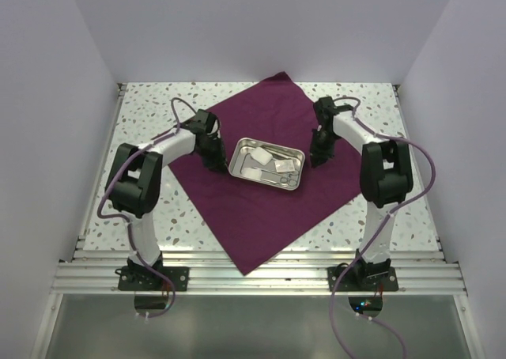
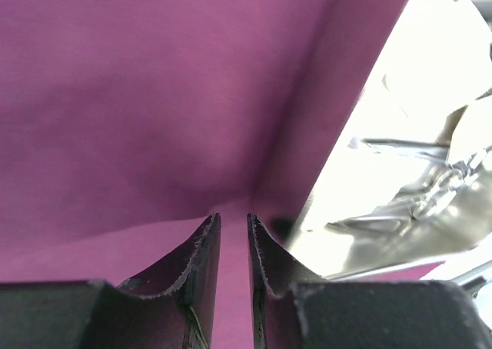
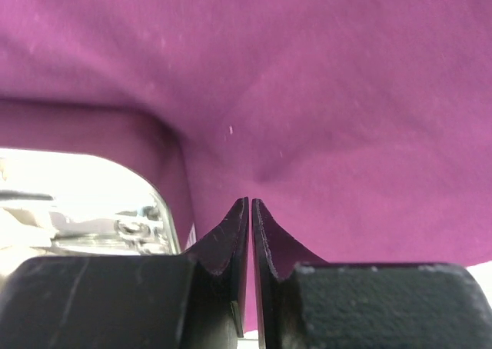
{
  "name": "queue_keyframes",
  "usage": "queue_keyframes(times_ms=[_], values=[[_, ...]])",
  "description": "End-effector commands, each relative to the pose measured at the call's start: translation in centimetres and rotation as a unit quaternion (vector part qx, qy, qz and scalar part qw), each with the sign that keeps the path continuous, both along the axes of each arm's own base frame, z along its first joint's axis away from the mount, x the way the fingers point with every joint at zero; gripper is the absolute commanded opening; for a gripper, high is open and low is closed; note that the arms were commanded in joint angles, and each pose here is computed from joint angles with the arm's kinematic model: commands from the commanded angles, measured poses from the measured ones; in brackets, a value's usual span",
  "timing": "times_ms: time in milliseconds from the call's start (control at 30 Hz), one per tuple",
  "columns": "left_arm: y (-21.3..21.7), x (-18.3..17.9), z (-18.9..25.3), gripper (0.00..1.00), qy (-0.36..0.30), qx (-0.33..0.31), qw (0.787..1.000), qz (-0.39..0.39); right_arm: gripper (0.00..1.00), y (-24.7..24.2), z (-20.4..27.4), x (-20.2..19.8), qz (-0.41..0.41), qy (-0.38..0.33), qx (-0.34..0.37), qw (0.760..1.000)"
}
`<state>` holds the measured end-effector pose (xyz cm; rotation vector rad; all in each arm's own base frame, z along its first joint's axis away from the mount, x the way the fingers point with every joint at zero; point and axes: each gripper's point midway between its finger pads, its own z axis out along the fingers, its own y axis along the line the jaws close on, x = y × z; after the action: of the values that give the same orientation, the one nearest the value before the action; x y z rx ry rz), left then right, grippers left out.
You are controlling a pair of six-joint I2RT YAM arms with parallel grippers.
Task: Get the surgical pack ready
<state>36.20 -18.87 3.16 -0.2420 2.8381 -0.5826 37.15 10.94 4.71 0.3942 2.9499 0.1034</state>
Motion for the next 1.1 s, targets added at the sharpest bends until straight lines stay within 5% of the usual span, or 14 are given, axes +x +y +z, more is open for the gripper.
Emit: queue_keyframes(times_ms=[0, 467, 667, 900, 1000, 1033, 1067], values=[[-1.8, 0.3, 1.3, 0.24, -0.015, -0.021, 0.999, -0.021, 0.09, 1.5, -0.1, 1.8, -0.003, -0.014, 0.035, 0.999], [-1.6, -1.4, 1.0, 0.24, -0.013, -0.011, 1.0, -0.021, 0.09, 4.8, 1.2, 5.4, 0.021, -0.042, 0.087, 0.995], [-0.6, -1.8, 0.8, 0.25, -0.014, 0.005, 1.0, -0.007, 0.1, 3.2, 1.5, 5.7, 0.019, -0.026, 0.052, 0.998], [3.2, -0.1, 3.3, 0.49, -0.055, 0.049, 0.997, 0.019, 0.18, -4.5, 7.1, 3.9, -0.004, -0.068, -0.028, 0.997], [4.4, 0.7, 5.0, 0.53, -0.075, 0.071, 0.994, 0.02, 0.42, -5.8, 10.0, 1.6, 0.011, -0.077, -0.053, 0.996], [4.6, 0.6, 5.4, 0.54, -0.08, 0.074, 0.994, 0.018, 0.67, -5.3, 10.1, 0.1, 0.018, -0.059, -0.035, 0.997], [4.7, 0.7, 6.4, 0.54, -0.095, 0.075, 0.992, 0.015, 0.76, -4.6, 11.1, -0.8, 0.024, -0.066, -0.011, 0.997]])
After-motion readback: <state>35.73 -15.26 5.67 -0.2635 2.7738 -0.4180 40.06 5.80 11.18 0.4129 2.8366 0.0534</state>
